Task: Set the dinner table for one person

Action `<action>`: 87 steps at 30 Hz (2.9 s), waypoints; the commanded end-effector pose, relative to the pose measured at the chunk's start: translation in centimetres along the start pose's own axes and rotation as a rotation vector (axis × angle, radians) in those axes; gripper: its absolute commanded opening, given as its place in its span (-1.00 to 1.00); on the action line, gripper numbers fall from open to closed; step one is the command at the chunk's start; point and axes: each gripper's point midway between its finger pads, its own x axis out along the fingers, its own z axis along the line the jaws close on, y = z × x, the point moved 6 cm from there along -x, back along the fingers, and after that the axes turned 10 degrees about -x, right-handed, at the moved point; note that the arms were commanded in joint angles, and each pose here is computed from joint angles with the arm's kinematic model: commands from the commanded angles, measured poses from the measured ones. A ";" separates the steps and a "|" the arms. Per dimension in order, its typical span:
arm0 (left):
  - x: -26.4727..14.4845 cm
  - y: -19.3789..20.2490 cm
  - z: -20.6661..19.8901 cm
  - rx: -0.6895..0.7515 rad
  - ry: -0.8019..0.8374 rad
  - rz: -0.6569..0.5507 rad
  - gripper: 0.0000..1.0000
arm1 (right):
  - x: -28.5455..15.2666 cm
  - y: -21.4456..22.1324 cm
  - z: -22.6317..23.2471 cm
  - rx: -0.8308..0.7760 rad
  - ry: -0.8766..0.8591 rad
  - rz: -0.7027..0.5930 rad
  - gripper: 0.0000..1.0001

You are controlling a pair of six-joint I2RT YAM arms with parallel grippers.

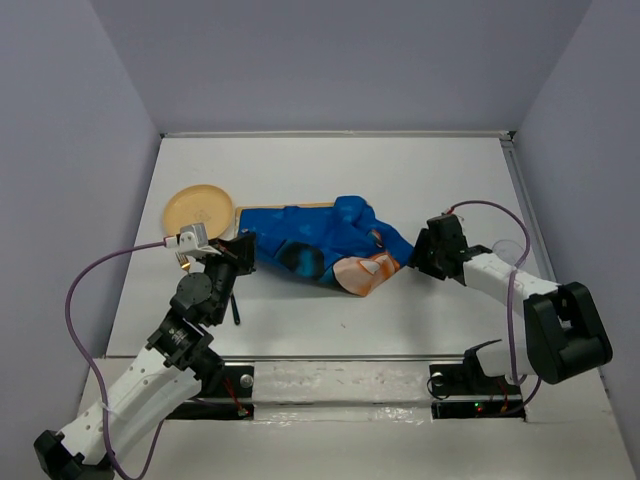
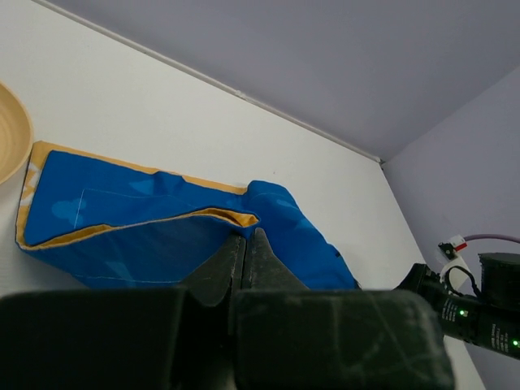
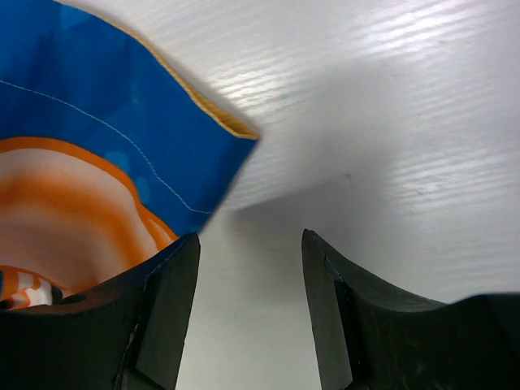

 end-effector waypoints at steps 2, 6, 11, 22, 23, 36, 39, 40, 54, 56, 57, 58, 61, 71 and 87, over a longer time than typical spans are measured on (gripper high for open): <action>0.1 -0.8 -0.7 -0.027 0.038 -0.046 -1.00 | 1.0 -1.0 2.2 0.062 -0.140 -0.045 0.18; 0.3 -0.7 -0.7 -0.027 0.040 -0.043 -1.00 | 2.2 -0.8 2.0 0.067 -0.109 -0.036 0.14; 0.2 -1.0 -0.9 -0.024 0.040 -0.053 -1.00 | 3.8 -0.4 1.7 0.059 -0.061 -0.002 0.01; 0.2 -1.3 -1.0 -0.033 0.039 -0.069 -1.00 | 3.4 -1.4 1.5 0.053 -0.041 -0.057 -0.99; 0.2 -1.4 -1.0 -0.036 0.039 -0.071 -1.00 | 3.0 -1.7 1.6 0.054 -0.047 -0.074 -1.00; -1.2 -10.8 -7.0 -0.059 0.111 -0.311 -1.00 | -19.5 -12.0 1.2 -0.010 -0.188 -0.685 -1.00; -2.3 -13.2 -8.5 -0.080 0.149 -0.366 -1.00 | -24.5 -13.4 1.2 -0.018 -0.231 -0.783 -1.00; -2.5 -13.7 -8.9 -0.086 0.163 -0.379 -1.00 | -25.5 -13.6 1.2 -0.021 -0.244 -0.799 -1.00; 1.4 -15.2 -12.3 -0.059 0.183 -0.453 -1.00 | -25.8 -20.7 2.9 -0.015 -0.130 -0.899 -1.00; 3.3 -14.4 -12.1 -0.030 0.137 -0.443 -1.00 | -23.6 -22.3 3.5 -0.019 -0.119 -0.874 -1.00; 3.9 -14.6 -12.2 -0.023 0.140 -0.445 -1.00 | -22.1 -22.9 3.7 -0.023 -0.108 -0.846 -1.00; 5.3 -14.4 -11.5 -0.016 0.112 -0.445 -1.00 | -21.5 -23.8 2.8 0.001 -0.092 -0.843 -1.00; 7.8 -15.0 -11.7 0.006 0.137 -0.422 -1.00 | -20.3 -26.4 2.6 0.016 -0.127 -0.842 -1.00; 18.0 -21.5 -11.3 0.030 0.218 -0.295 -1.00 | -22.5 -37.3 0.1 0.075 -0.289 -0.904 -1.00; 14.2 -3.6 6.5 -0.147 -0.058 -0.019 -1.00 | -3.1 -19.5 -3.7 0.193 -0.263 -0.435 -1.00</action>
